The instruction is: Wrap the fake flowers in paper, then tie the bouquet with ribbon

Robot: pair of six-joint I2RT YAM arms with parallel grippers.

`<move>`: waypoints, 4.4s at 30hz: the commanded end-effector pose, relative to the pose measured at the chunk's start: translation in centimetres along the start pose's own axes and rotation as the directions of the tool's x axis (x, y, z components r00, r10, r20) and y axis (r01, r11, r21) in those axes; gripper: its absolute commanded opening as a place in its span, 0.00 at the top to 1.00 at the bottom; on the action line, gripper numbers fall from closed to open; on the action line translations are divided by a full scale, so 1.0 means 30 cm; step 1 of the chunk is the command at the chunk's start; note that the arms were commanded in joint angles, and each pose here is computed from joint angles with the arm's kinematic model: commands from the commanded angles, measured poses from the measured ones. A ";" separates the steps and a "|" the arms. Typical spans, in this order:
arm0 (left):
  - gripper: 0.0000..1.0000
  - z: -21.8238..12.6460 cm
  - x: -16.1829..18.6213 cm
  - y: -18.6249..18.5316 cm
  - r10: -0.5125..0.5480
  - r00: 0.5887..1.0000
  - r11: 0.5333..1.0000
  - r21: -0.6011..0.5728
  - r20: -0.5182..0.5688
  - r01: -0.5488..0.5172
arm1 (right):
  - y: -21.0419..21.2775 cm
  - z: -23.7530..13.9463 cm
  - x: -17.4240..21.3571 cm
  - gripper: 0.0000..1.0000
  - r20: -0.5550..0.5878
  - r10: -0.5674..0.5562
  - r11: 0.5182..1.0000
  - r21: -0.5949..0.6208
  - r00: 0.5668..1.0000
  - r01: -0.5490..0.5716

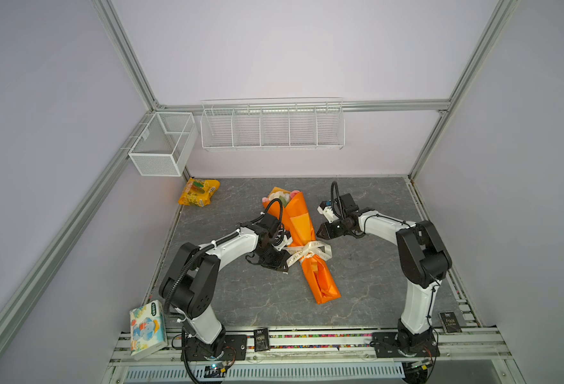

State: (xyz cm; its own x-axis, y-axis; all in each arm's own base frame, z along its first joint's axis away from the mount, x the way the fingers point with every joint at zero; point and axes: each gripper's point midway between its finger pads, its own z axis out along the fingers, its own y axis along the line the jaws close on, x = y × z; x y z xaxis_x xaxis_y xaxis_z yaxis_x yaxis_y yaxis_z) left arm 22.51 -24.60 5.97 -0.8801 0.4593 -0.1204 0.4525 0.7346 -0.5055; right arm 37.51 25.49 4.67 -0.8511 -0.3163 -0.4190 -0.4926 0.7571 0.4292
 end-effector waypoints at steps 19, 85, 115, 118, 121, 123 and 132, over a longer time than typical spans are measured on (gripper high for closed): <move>1.00 -0.018 -0.027 0.010 0.005 1.000 0.999 -0.039 -0.018 -0.005 | 0.181 -0.040 0.302 0.67 -0.069 0.296 0.954 -0.028 0.953 -0.299; 1.00 -0.017 -0.015 0.020 0.007 0.998 0.998 -0.057 -0.056 -0.010 | 0.230 0.036 0.143 0.64 -0.050 0.962 0.236 -0.342 0.268 -0.910; 1.00 -0.056 0.039 0.046 -0.030 0.999 0.996 -0.083 -0.030 0.028 | 0.047 -0.154 0.199 0.93 0.295 0.803 0.536 0.022 0.518 -0.844; 1.00 -0.060 0.062 0.056 -0.047 0.999 0.995 -0.086 -0.027 0.045 | 0.009 -0.165 0.209 0.93 0.314 0.781 0.547 0.072 0.540 -0.834; 1.00 -0.065 0.076 0.074 -0.082 0.996 0.993 -0.086 -0.021 0.080 | -0.029 -0.187 0.205 0.93 0.341 0.756 0.559 0.108 0.559 -0.822; 1.00 -0.067 0.077 0.067 -0.078 0.997 0.995 -0.068 -0.005 0.077 | -0.041 -0.201 0.192 0.94 0.347 0.738 0.576 0.120 0.578 -0.808; 1.00 -0.037 0.109 0.142 -0.272 0.962 0.959 -0.077 0.018 0.272 | -0.108 -0.235 0.194 0.93 0.369 0.712 0.569 0.195 0.597 -0.799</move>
State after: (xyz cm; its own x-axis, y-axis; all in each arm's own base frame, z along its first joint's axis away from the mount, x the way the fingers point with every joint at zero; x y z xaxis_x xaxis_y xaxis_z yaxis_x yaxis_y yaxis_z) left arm 21.72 -19.95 4.75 -0.9460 0.3232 -0.0265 0.3020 0.8481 -0.4354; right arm 33.19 18.57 7.48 -0.7844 0.5785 -0.2236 0.4191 0.7602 0.4964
